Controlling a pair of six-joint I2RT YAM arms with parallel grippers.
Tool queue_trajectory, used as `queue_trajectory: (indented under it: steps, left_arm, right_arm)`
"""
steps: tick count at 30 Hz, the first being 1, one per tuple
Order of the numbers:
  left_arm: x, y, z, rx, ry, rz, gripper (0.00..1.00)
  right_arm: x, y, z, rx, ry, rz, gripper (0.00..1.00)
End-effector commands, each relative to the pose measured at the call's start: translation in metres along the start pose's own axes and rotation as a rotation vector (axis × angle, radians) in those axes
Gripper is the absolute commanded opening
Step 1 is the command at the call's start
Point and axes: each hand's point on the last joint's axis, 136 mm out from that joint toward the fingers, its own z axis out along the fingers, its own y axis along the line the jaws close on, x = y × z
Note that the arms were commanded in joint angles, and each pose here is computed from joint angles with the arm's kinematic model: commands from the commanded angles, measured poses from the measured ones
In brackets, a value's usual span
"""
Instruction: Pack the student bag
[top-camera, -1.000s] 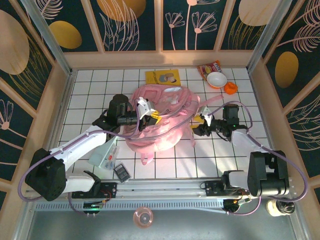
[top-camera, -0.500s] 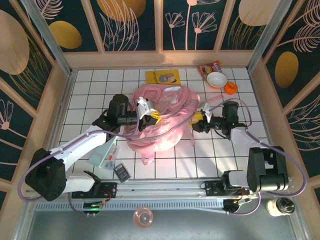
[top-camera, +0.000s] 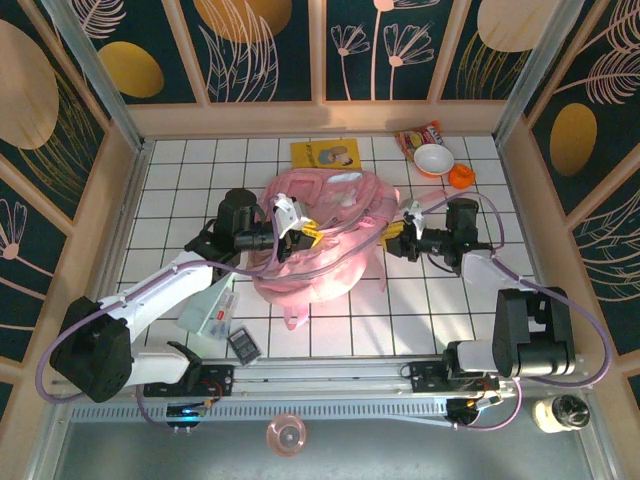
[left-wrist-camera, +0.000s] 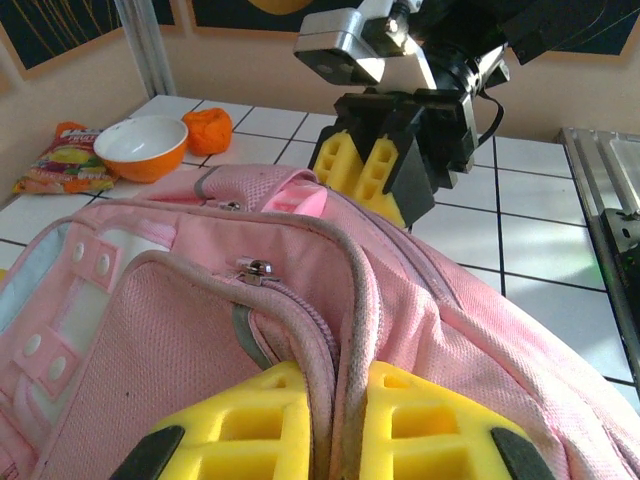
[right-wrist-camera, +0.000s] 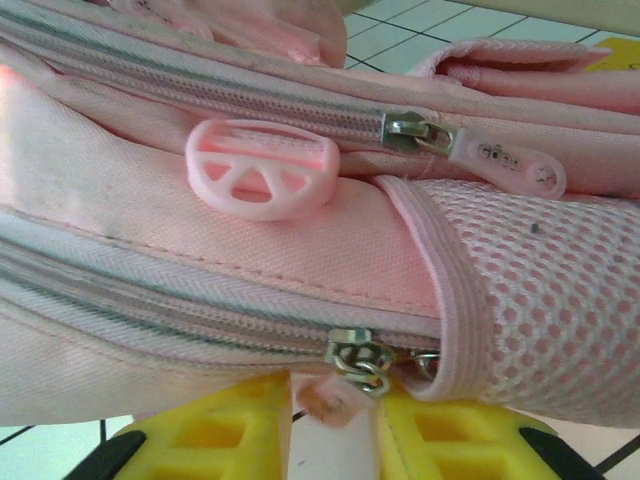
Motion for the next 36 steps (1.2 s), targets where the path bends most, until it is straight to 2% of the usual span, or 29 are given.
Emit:
queue_trajectory:
  steps: [1,4,7,11,14,21,29,36]
  left_arm:
    - [-0.044,-0.001,-0.009,-0.008,-0.143,0.111,0.00]
    - [-0.046,-0.001,-0.010,-0.005,-0.150,0.113,0.00]
    - [-0.046,-0.001,-0.010,-0.009,-0.151,0.113,0.00]
    - [-0.044,0.000,-0.010,-0.016,-0.147,0.110,0.00]
    - [-0.040,0.005,-0.010,-0.048,-0.139,0.102,0.00]
    - [-0.036,0.023,-0.009,-0.150,-0.116,0.083,0.00]
    - [-0.037,0.041,0.006,-0.288,-0.082,0.085,0.00]
    - [-0.049,0.058,0.023,-0.411,-0.098,0.025,0.00]
  right_arm:
    - [-0.024,0.013,-0.005,-0.060,-0.055,-0.040,0.31]
    - [-0.024,0.013,-0.005,-0.068,-0.056,-0.029,0.30]
    - [-0.024,0.012,-0.006,-0.067,-0.055,-0.018,0.24]
    - [-0.025,0.009,-0.007,-0.052,-0.059,-0.004,0.13]
    - [-0.026,0.003,-0.008,-0.011,-0.054,0.004,0.00]
    - [-0.032,0.010,-0.011,0.013,-0.055,0.024,0.00]
    - [-0.023,0.057,0.004,-0.007,0.056,0.020,0.00]
    - [-0.019,0.095,0.008,-0.003,0.100,0.136,0.00]
